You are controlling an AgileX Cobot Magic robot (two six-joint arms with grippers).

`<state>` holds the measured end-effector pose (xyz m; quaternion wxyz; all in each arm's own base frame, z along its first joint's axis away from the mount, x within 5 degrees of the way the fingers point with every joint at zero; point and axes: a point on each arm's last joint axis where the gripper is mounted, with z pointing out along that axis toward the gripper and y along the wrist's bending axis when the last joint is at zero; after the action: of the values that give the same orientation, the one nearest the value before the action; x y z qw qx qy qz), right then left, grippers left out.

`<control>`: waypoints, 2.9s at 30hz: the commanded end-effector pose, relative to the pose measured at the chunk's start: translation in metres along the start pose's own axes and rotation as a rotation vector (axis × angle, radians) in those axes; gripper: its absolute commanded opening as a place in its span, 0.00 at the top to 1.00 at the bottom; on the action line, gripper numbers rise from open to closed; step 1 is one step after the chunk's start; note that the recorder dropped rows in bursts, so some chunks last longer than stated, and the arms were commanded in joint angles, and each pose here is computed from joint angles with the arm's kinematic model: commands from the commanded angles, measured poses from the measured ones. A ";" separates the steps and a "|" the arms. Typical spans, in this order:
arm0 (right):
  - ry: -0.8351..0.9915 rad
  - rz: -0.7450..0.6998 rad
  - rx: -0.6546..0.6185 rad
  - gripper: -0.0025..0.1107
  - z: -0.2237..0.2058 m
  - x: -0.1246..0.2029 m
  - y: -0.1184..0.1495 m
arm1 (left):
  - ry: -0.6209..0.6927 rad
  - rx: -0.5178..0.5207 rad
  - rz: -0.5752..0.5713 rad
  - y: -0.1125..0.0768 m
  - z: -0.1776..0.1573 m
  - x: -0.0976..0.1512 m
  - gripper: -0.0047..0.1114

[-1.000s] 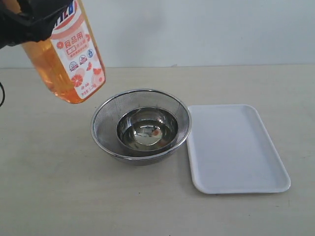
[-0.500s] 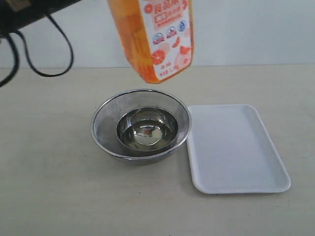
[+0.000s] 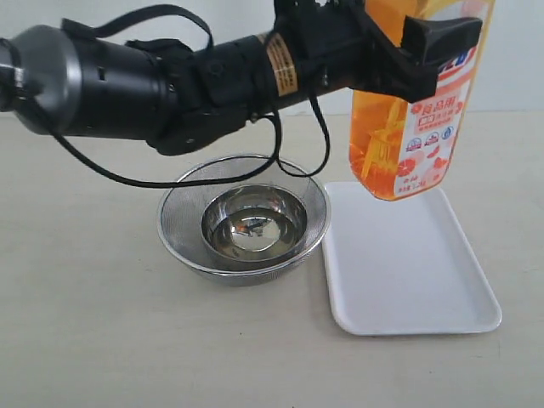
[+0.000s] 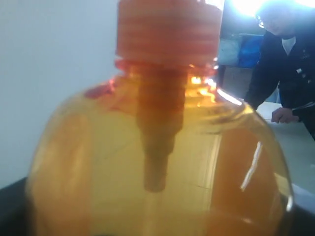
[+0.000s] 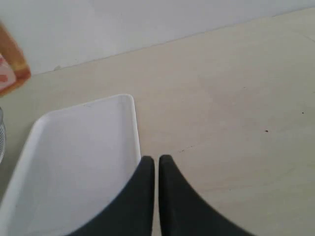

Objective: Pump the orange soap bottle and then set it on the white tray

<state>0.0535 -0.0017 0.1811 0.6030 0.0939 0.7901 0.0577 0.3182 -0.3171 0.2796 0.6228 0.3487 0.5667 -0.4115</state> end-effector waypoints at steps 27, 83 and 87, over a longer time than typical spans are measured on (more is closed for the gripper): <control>-0.014 0.001 -0.006 0.98 0.000 -0.001 0.000 | -0.033 0.045 -0.024 0.017 0.038 0.087 0.92; -0.008 0.001 -0.004 0.98 0.000 -0.001 0.000 | 0.245 -0.002 -0.130 0.018 0.034 0.098 0.13; -0.008 0.001 -0.004 0.98 0.000 -0.001 0.000 | 0.272 0.003 -0.105 0.018 0.034 0.100 0.06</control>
<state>0.0535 -0.0017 0.1811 0.6029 0.0954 0.7899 0.0589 0.3512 -0.3506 0.1803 0.5176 0.3705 0.6625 -0.3948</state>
